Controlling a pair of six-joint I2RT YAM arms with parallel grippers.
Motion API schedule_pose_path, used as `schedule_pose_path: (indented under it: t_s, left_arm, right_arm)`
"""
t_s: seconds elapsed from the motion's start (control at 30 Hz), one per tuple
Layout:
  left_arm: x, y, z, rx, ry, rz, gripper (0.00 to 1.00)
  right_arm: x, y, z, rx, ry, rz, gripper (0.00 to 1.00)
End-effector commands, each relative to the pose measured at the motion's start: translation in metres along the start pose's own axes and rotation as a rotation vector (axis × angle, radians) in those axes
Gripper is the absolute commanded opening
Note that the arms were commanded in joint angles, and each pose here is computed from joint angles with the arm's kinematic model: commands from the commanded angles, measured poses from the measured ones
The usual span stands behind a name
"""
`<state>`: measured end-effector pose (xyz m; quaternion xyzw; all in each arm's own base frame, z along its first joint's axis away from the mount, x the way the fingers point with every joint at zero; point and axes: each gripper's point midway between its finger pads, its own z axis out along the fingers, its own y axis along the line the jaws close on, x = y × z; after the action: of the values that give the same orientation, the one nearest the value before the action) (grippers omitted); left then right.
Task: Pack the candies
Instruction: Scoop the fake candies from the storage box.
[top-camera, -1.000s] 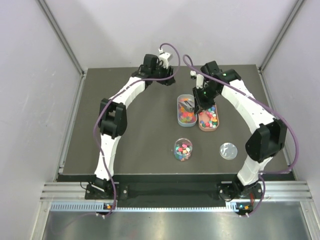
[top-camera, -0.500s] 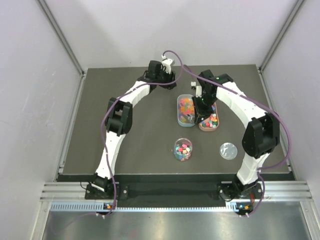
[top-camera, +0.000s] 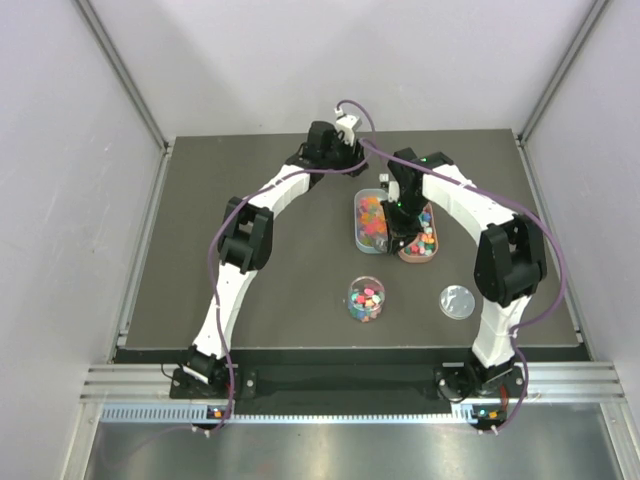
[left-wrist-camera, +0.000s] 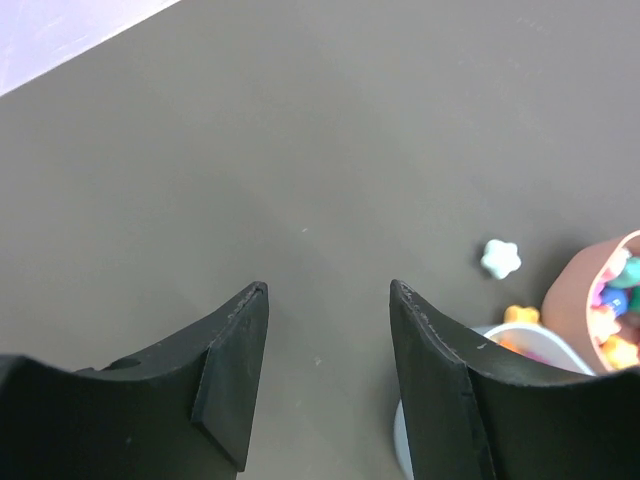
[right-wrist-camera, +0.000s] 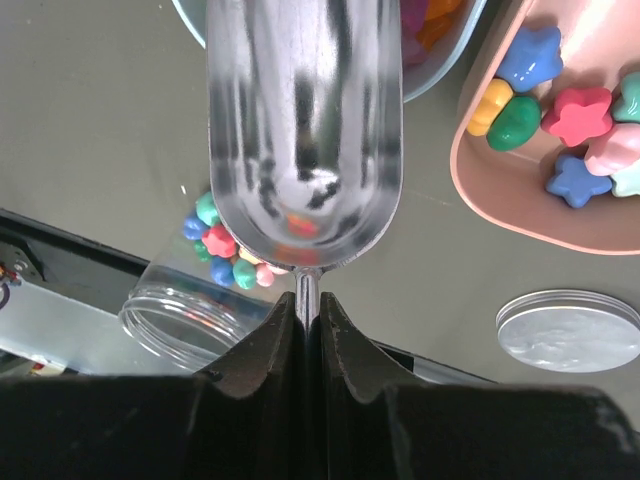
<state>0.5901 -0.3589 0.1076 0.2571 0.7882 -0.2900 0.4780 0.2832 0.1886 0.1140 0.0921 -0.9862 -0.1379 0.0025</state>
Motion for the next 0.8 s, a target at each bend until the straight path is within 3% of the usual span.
schedule_pose_path:
  t_s: [0.0,0.77]
  left_arm:
    - [-0.019,-0.012,0.008,0.059,-0.076,0.000,0.57]
    - [0.012,-0.066,0.016,0.240,-0.048,-0.082,0.56]
  right_arm:
    - [-0.002,0.001,0.006,0.035,0.003,0.002,0.00]
    - [-0.055,0.008,0.032,0.046,-0.028,-0.032,0.00]
